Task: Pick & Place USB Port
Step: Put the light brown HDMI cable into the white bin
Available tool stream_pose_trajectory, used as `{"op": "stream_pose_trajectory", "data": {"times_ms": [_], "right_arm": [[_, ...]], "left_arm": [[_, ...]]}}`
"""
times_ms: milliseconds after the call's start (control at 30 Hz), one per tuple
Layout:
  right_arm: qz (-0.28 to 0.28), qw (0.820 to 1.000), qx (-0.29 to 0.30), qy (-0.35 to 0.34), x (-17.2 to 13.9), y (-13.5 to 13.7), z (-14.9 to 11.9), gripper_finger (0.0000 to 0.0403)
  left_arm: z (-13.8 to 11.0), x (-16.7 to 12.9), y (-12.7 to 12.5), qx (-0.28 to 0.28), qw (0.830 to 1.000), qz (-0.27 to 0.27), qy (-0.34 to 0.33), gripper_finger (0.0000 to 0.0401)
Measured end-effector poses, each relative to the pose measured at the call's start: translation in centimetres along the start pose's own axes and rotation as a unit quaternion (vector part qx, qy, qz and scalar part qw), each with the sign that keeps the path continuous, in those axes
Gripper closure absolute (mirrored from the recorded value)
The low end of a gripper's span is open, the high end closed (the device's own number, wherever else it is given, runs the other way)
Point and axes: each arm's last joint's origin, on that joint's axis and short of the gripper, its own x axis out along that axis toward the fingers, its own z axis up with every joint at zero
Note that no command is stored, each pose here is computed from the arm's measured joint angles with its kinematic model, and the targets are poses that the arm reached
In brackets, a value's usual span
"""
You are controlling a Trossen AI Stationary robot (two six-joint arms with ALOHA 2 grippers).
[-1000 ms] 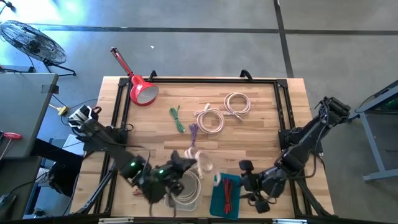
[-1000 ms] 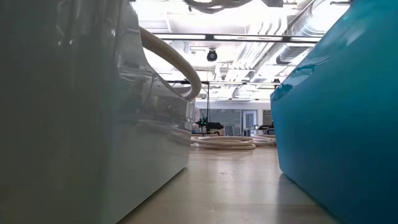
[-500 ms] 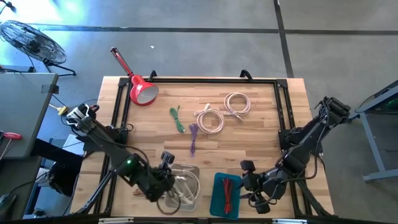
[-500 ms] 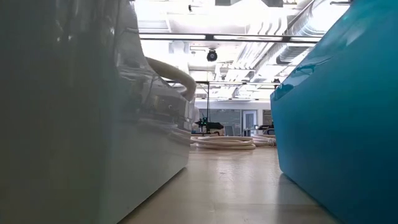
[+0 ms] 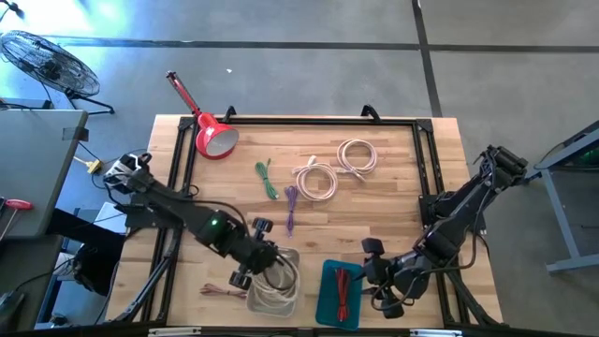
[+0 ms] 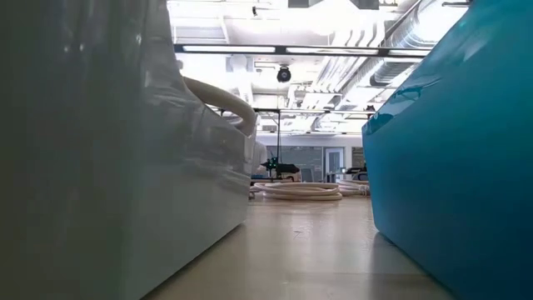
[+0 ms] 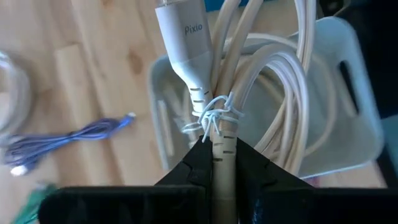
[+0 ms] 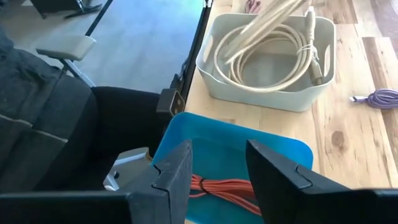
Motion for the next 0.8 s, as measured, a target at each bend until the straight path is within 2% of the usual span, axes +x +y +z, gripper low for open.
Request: {"op": "stream_pose_trajectory", "data": {"times_ms": [133, 267, 533, 700, 800], "right_arm": [[-0.001, 1.0, -0.001, 0.002, 0.0, 0.0, 0.0, 0.0261], [-0.004, 1.0, -0.003, 0.007, 0.0, -0.1, -0.1, 0.0261], [-0.018, 1.0, -0.005, 0.005, 0.0, -0.2, -0.2, 0.0261], [-0.022, 1.0, -0.007, 0.008, 0.0, -0.3, -0.2, 0.0261], [-0.026, 1.0, -0.007, 0.008, 0.0, -0.3, -0.3, 0.0261]], "left_arm": [[0.2, 0.1, 1.0, -0.033, 0.998, -0.051, 0.009, 0.0374], [0.4, 0.1, 1.8, -0.053, 0.996, -0.072, 0.007, 0.0374], [2.3, -2.8, 1.8, -0.064, 0.994, -0.088, -0.027, 0.0374], [2.0, -2.7, 1.8, -0.078, 0.994, -0.082, -0.009, 0.0374], [1.9, -1.3, 1.8, -0.081, 0.994, -0.078, 0.013, 0.0374]]}}
